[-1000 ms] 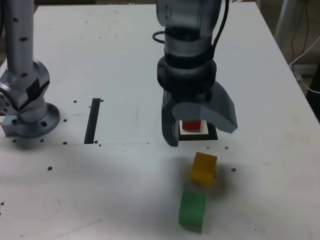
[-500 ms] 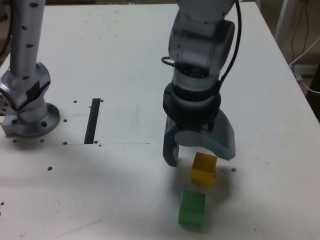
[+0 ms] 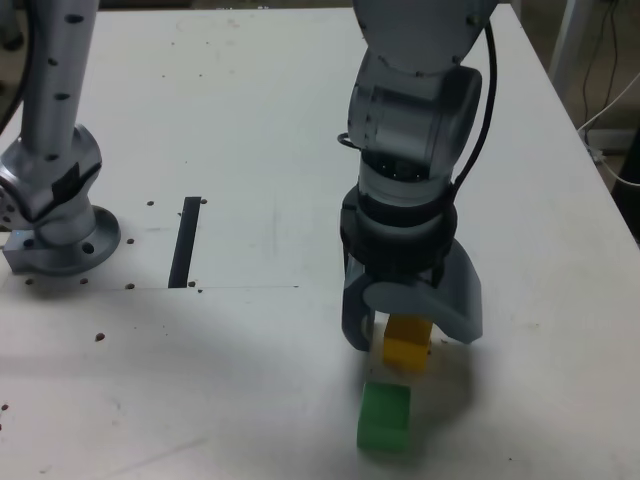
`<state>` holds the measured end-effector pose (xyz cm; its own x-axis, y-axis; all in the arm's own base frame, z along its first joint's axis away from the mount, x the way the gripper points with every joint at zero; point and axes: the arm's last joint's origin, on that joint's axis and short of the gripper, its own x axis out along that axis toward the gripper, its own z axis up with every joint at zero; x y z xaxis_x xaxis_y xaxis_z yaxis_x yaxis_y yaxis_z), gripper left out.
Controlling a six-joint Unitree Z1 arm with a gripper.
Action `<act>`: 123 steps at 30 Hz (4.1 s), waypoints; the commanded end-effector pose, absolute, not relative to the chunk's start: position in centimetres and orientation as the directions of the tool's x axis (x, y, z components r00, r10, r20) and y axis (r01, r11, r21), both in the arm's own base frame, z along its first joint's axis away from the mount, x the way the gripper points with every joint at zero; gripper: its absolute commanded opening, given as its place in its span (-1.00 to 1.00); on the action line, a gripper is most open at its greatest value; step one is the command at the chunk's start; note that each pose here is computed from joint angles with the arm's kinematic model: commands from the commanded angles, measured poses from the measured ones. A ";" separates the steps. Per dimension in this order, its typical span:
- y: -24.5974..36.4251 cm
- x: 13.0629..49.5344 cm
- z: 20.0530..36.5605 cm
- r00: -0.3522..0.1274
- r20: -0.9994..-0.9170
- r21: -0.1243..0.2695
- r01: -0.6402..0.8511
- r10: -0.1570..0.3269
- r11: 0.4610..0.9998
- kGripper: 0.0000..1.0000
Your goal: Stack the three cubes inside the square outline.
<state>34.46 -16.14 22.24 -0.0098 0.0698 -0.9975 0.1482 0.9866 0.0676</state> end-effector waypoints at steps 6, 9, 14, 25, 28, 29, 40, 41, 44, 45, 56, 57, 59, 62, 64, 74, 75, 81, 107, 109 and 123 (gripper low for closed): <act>-16.4 34.7 21.6 -0.008 -0.996 0.086 0.155 0.088 0.984 0.38; -16.4 34.8 21.5 -0.004 -0.995 0.095 0.156 0.096 0.983 0.33; -16.4 34.9 21.6 0.002 -0.995 0.104 0.155 0.105 0.982 0.08; -16.5 35.1 21.8 0.022 -0.996 0.093 0.153 0.090 0.984 -0.46; -16.5 35.1 21.7 0.021 -0.996 0.092 0.154 0.090 0.984 -0.55; -16.5 35.0 21.7 0.021 -0.996 0.092 0.154 0.090 0.984 -0.58; -16.0 34.2 24.1 0.054 -0.995 0.090 0.150 0.083 0.985 -0.70; -15.9 34.0 24.6 0.061 -0.995 0.090 0.149 0.081 0.985 -0.70; -15.3 33.5 26.4 0.079 -0.993 0.094 0.141 0.083 0.986 -0.70; -15.1 33.3 27.0 0.082 -0.993 0.097 0.137 0.086 0.986 -0.70; -9.6 32.9 30.4 0.036 -0.991 0.129 0.118 0.126 0.985 -0.62; -9.0 33.0 30.5 0.030 -0.992 0.124 0.118 0.122 0.985 -0.60; -7.8 33.1 30.5 0.019 -0.993 0.114 0.116 0.113 0.987 -0.58; -6.1 33.2 30.7 0.002 -0.994 0.106 0.107 0.106 0.989 -0.59; -5.2 33.2 30.7 -0.007 -0.994 0.105 0.101 0.107 0.989 -0.60; -2.5 33.6 29.6 -0.042 -0.993 0.109 0.069 0.112 0.992 -0.62; -2.5 33.7 29.5 -0.043 -0.993 0.105 0.067 0.108 0.992 -0.62; -2.6 33.8 28.5 -0.040 -0.995 0.083 0.065 0.086 0.994 -0.62; -2.3 34.4 26.7 -0.013 -0.995 0.095 0.053 0.096 0.994 -0.46; -2.3 34.5 26.6 -0.015 -0.995 0.094 0.052 0.095 0.994 -0.40; -1.9 34.6 26.1 -0.037 -0.996 0.075 0.041 0.076 0.996 0.79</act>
<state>34.58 -1.94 26.22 -0.0287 0.0810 -0.9963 0.0405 0.9960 0.0798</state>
